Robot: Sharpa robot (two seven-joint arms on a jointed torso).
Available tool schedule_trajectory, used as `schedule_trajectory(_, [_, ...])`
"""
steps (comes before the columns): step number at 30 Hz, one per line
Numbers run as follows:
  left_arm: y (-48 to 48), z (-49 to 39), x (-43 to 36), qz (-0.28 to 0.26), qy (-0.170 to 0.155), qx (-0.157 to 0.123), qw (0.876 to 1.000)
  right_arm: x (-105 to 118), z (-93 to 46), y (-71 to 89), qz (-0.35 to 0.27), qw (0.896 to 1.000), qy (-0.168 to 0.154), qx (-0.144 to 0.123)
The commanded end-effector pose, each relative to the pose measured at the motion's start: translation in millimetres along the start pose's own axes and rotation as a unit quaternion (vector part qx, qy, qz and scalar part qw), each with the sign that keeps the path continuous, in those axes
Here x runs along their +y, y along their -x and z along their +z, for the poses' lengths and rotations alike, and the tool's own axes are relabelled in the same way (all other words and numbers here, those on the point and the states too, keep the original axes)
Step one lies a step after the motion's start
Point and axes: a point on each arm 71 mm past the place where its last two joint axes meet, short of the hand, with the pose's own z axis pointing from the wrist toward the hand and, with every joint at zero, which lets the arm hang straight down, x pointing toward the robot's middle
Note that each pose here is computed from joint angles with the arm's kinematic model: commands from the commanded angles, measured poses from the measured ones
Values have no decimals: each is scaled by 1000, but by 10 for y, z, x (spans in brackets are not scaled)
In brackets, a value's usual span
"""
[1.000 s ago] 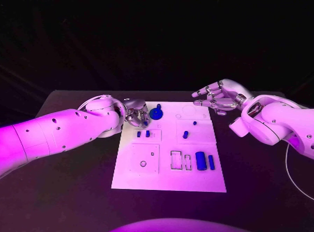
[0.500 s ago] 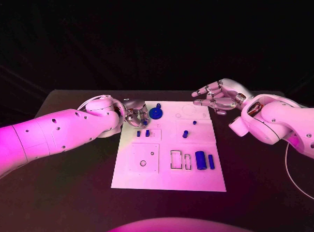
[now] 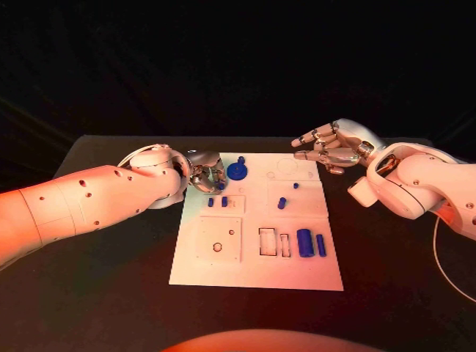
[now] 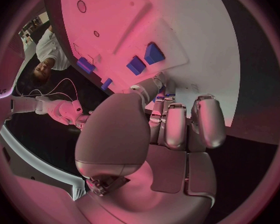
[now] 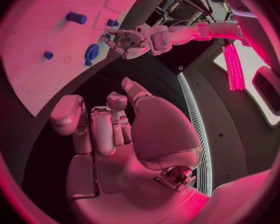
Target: Assemble the parts on the task board
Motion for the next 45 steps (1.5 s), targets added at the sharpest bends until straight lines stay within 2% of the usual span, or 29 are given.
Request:
schedule_trajectory(1, [-19,-1,-3,4,0,10,1000,2,2,-8,1,1000,2,4])
schedule_trajectory(34, [10,-37,28,-8,-3,-5,1000,-19,9,-21,2,1000,0,6])
schedule_trajectory(45, [18,-50,13,-11,-10,-11,1000,-24,10,-21,2,1000,0,6])
